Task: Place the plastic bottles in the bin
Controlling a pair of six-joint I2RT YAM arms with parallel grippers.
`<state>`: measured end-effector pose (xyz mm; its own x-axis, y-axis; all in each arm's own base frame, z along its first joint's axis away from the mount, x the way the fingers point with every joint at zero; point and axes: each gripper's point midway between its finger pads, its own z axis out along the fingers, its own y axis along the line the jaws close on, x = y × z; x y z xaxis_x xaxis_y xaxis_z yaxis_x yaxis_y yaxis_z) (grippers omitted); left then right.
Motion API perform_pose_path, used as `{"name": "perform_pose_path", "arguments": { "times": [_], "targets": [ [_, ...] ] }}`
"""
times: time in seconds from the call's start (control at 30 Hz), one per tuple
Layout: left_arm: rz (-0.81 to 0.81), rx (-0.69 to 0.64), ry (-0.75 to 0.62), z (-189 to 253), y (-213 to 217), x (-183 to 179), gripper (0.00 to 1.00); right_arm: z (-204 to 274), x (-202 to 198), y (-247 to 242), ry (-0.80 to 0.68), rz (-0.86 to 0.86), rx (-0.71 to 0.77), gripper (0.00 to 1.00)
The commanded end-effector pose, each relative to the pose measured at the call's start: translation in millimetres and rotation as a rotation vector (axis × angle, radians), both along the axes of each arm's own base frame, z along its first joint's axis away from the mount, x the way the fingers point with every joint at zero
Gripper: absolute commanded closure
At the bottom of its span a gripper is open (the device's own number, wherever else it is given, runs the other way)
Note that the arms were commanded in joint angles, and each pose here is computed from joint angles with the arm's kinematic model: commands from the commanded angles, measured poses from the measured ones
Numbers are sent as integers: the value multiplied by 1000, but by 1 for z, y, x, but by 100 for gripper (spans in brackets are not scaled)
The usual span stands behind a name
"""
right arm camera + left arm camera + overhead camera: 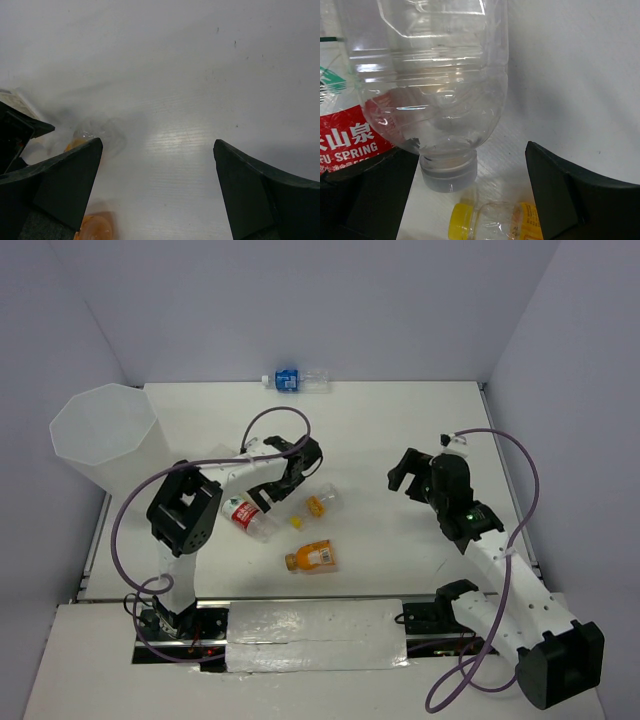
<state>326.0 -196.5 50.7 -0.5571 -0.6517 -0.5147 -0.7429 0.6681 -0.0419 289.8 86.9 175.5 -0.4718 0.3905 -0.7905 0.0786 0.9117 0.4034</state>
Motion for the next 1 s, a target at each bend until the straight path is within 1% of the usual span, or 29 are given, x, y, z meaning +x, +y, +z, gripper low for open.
{"name": "perform_pose_path", "arguments": {
  "times": [0.0, 0.1, 0.23, 0.4, 0.43, 0.53, 0.7, 0.87, 0.97],
  "targets": [
    [-31, 14, 27, -13, -2, 2, 1, 12, 4, 1, -20, 1, 4, 0],
    [-37, 12, 32, -17, -4, 3, 1, 11, 3, 2, -14, 3, 9, 0],
    [-38, 13, 21, -20, -3, 5, 4, 10, 3, 1, -12, -1, 6, 0],
    [-42, 17, 18, -22, -3, 6, 15, 5, 2, 1, 0, 1, 2, 0],
    [-41, 17, 15, -21, -2, 6, 19, 5, 2, 1, 0, 0, 3, 0],
    [-40, 19, 8, -19, -1, 6, 29, 4, 2, 2, 3, 2, 5, 0],
    [-38, 25, -2, -14, 0, 7, 33, 3, 2, 3, 7, 3, 9, 0],
    [-70, 41, -2, -10, -2, 6, 37, 1, 3, 3, 14, 1, 12, 0],
    [-110, 59, -25, 2, -11, 9, 43, 0, 3, 3, 19, 1, 13, 0]
  ]
}}
